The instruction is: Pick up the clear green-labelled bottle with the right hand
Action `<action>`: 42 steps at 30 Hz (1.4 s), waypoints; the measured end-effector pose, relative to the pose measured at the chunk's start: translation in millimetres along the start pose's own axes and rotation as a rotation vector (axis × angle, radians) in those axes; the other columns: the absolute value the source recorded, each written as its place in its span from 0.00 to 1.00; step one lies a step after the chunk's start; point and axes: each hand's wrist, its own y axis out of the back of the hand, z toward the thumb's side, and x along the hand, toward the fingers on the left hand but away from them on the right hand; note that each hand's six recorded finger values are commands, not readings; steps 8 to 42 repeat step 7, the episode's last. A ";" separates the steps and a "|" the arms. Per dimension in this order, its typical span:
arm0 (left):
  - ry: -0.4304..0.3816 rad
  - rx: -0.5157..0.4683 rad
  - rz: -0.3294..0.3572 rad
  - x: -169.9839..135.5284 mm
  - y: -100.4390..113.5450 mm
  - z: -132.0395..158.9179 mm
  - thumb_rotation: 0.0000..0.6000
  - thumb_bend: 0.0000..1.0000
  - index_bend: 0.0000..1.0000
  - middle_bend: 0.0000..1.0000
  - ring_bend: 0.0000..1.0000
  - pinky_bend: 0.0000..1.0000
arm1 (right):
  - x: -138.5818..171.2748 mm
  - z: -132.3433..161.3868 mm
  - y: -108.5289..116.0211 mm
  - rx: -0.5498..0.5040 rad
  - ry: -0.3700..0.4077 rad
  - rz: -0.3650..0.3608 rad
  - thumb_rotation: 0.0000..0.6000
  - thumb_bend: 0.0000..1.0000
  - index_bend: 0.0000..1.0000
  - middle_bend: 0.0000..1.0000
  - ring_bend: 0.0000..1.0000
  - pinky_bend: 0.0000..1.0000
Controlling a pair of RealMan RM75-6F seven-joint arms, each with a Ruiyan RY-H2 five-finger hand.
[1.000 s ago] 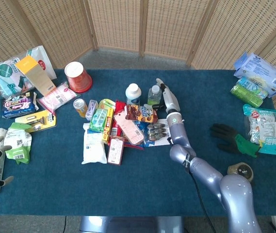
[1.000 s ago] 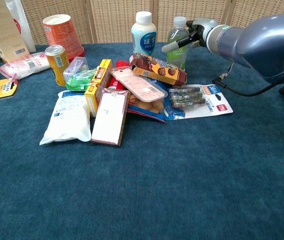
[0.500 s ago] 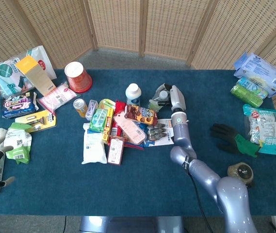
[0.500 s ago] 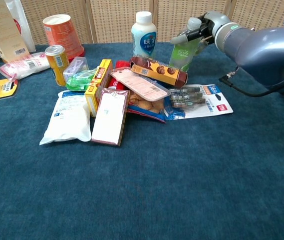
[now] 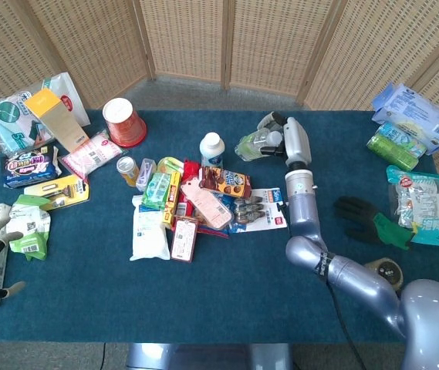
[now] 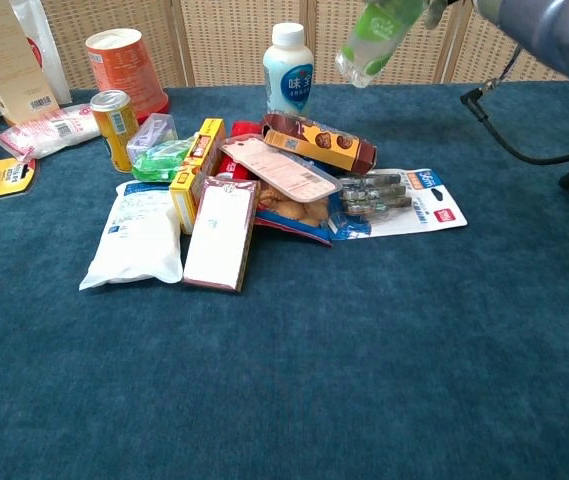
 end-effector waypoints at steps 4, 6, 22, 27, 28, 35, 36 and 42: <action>-0.009 -0.012 -0.001 0.2 2.5 -1.7 1.00 0.00 0.24 0.00 0.00 0.00 | 12.8 37.2 30.8 0.017 0.050 -0.045 1.00 0.05 0.58 0.87 0.51 0.75; -0.017 -0.016 -0.001 -0.1 3.5 -1.1 1.00 0.00 0.24 0.00 0.00 0.00 | 18.8 52.2 45.2 0.029 0.067 -0.068 1.00 0.05 0.58 0.87 0.51 0.75; -0.022 -0.018 -0.001 -0.6 4.1 -0.6 1.00 0.00 0.24 0.00 0.00 0.00 | 22.9 61.3 54.5 0.037 0.076 -0.084 1.00 0.05 0.58 0.87 0.51 0.75; -0.022 -0.018 -0.001 -0.6 4.1 -0.6 1.00 0.00 0.24 0.00 0.00 0.00 | 22.9 61.3 54.5 0.037 0.076 -0.084 1.00 0.05 0.58 0.87 0.51 0.75; -0.022 -0.018 -0.001 -0.6 4.1 -0.6 1.00 0.00 0.24 0.00 0.00 0.00 | 22.9 61.3 54.5 0.037 0.076 -0.084 1.00 0.05 0.58 0.87 0.51 0.75; -0.022 -0.018 -0.001 -0.6 4.1 -0.6 1.00 0.00 0.24 0.00 0.00 0.00 | 22.9 61.3 54.5 0.037 0.076 -0.084 1.00 0.05 0.58 0.87 0.51 0.75; -0.022 -0.018 -0.001 -0.6 4.1 -0.6 1.00 0.00 0.24 0.00 0.00 0.00 | 22.9 61.3 54.5 0.037 0.076 -0.084 1.00 0.05 0.58 0.87 0.51 0.75; -0.022 -0.018 -0.001 -0.6 4.1 -0.6 1.00 0.00 0.24 0.00 0.00 0.00 | 22.9 61.3 54.5 0.037 0.076 -0.084 1.00 0.05 0.58 0.87 0.51 0.75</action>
